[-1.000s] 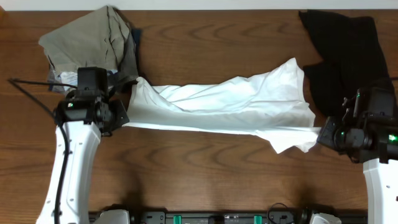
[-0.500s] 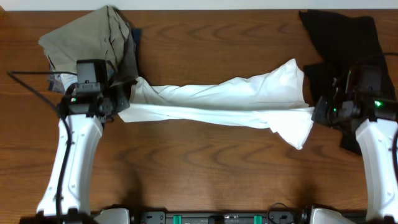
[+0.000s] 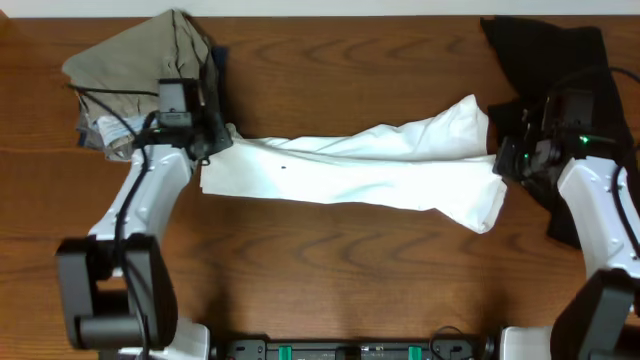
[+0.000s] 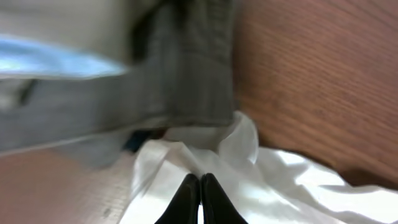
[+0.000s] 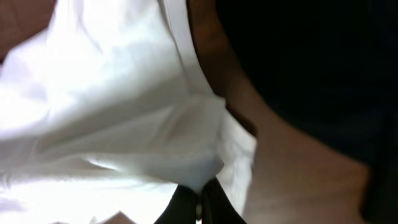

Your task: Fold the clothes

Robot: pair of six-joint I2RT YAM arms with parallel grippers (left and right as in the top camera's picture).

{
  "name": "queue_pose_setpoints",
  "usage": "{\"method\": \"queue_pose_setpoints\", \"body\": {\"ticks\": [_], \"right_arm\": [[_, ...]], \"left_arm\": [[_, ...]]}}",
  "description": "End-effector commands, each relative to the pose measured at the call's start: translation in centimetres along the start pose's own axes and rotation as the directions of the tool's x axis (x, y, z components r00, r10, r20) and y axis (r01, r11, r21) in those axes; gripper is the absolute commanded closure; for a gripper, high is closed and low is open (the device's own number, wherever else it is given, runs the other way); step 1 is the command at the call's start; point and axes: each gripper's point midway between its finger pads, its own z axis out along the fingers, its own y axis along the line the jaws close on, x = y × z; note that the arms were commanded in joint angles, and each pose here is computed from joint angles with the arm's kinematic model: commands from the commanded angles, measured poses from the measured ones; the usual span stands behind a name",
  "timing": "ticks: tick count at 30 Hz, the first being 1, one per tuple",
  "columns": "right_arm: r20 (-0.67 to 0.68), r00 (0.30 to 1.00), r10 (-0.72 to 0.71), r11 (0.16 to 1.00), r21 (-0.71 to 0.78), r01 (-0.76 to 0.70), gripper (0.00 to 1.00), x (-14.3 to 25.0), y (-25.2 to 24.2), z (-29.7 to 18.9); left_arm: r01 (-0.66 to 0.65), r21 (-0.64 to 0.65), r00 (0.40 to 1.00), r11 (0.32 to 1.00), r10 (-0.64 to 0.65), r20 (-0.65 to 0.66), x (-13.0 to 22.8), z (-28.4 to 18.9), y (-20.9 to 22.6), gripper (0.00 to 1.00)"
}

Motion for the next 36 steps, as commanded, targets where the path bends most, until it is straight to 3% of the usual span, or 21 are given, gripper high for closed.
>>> {"method": "queue_pose_setpoints", "body": {"ticks": [1, 11, 12, 13, 14, 15, 17, 20, 24, 27, 36], "right_arm": [[0.028, 0.999, -0.017, 0.999, -0.03, 0.017, 0.99, -1.4, 0.5, 0.7], [0.043, 0.999, -0.019, 0.999, -0.043, 0.021, 0.98, -2.7, 0.6, 4.3], [0.049, 0.999, -0.019, 0.999, -0.044, 0.021, 0.91, -2.9, 0.6, 4.4], [0.057, 0.998, -0.025, 0.999, -0.045, 0.027, 0.75, -3.1, 0.6, 4.6], [0.066, 0.997, -0.031, 0.998, -0.046, 0.034, 0.56, -3.4, 0.6, 4.6], [0.077, 0.996, -0.034, 0.998, -0.048, 0.037, 0.4, -3.6, 0.7, 4.5], [0.095, 0.995, -0.038, 0.998, -0.051, 0.043, 0.28, -4.2, 0.9, 4.0], [0.109, 0.993, -0.04, 0.995, -0.085, 0.049, 0.27, -5.2, 1.8, 2.1], [0.117, 0.989, -0.091, 0.989, -0.105, 0.104, 0.26, -6.5, 3.0, -1.7], [0.111, 0.982, -0.15, 0.982, -0.103, 0.161, 0.25, -6.7, 3.8, -3.6], [0.073, 0.967, -0.245, 0.96, -0.124, 0.252, 0.25, -5.2, 6.6, -4.1]], "left_arm": [[-0.027, 0.009, 1.0, 1.0, 0.027, -0.006, 0.0, 1.2, -0.6, 0.94], [-0.029, -0.059, 0.999, 0.998, 0.028, -0.019, 0.5, 2.6, 0.7, 0.94], [-0.029, -0.059, 0.999, 0.998, 0.028, -0.019, 0.5, 2.6, 0.7, 0.94], [-0.029, -0.059, 0.999, 0.998, 0.028, -0.017, 0.4, 2.6, 0.7, 0.92], [-0.029, -0.059, 0.999, 0.998, 0.028, -0.016, 0.4, 2.6, 0.7, 0.83], [-0.03, -0.062, 0.999, 0.998, 0.029, -0.016, 0.4, 2.6, 0.7, 0.68], [-0.058, -0.062, 0.998, 0.996, 0.057, -0.018, 0.4, 2.5, 0.7, 0.51], [-0.069, -0.066, 0.997, 0.995, 0.066, -0.036, 0.7, 2.2, 0.9, 0.36], [-0.087, -0.042, 0.992, 0.995, 0.083, -0.097, 2.1, 1.6, 0.8, 0.28], [-0.14, 0.054, 0.974, 0.989, 0.148, -0.171, 3.9, 1.5, -0.3, 0.26], [-0.23, 0.064, 0.947, 0.971, 0.238, -0.216, 4.8, 2.0, 1.0, 0.22]]}}
